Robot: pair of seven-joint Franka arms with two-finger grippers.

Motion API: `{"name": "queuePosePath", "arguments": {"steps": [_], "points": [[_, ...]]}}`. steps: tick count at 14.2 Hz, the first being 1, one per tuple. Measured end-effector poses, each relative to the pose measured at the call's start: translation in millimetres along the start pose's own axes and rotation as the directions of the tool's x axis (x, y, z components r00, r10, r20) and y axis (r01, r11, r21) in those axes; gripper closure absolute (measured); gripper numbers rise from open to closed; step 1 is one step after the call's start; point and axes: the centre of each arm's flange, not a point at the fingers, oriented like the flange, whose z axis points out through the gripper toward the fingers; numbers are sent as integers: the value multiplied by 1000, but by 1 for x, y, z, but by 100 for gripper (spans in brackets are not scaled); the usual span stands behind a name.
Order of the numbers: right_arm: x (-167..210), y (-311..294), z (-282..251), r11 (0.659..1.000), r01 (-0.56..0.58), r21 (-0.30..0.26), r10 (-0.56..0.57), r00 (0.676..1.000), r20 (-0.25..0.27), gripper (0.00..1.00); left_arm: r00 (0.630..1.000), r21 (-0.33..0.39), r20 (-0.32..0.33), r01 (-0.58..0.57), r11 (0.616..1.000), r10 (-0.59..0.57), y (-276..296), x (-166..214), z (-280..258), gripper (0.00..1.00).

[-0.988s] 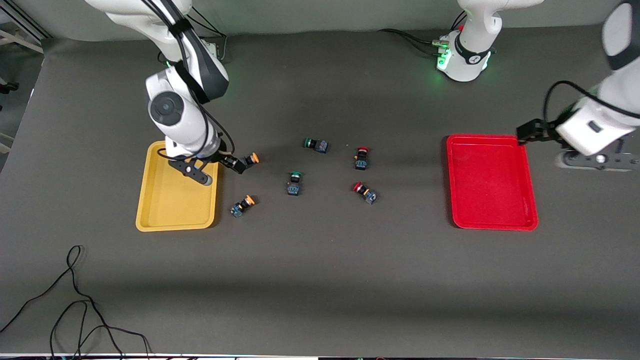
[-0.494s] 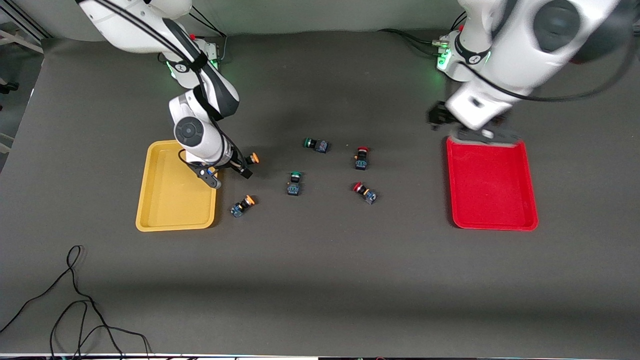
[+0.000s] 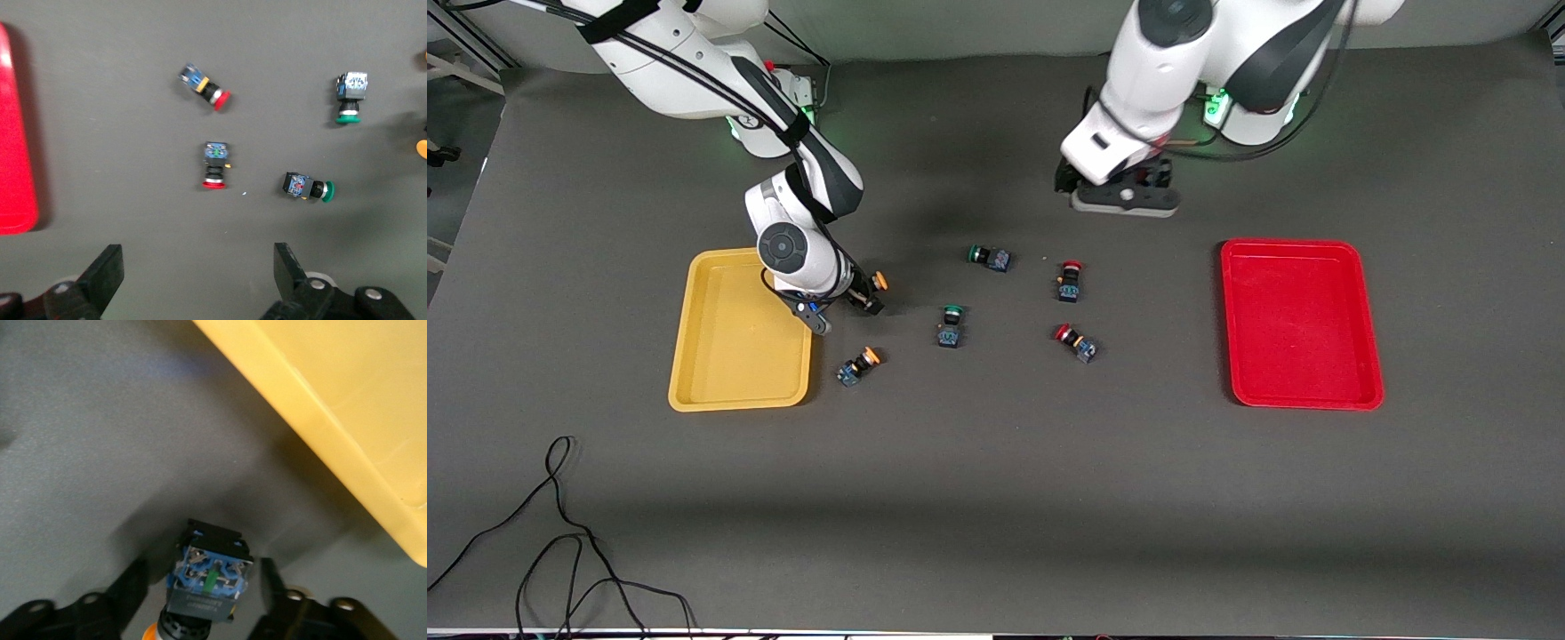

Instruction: Place red and yellow buttons in trays

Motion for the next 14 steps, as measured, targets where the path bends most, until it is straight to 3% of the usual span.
{"name": "queuePosePath", "arguments": {"steps": [2, 6, 9, 11, 14], "points": [[0, -2, -5, 1000, -2, -5, 2, 1000, 0, 57, 1000, 3, -10, 3, 1000, -3, 9, -9, 58, 0], [1, 0, -29, 999, -7, -40, 7, 1000, -2, 58, 1000, 45, -26, 3, 999, -2, 15, -13, 165, 0], [18, 11, -88, 997, 10, -76, -11, 1000, -13, 58, 1000, 36, -6, -7, 999, 7, 13, -10, 229, 0], [48, 34, -114, 997, 32, -73, -34, 999, -20, 58, 1000, 33, 10, -13, 999, 13, 11, -9, 252, 0], [121, 89, -104, 994, 84, -71, -84, 996, 9, 58, 1000, 34, 19, -15, 999, 14, 13, -7, 259, 4]]}}
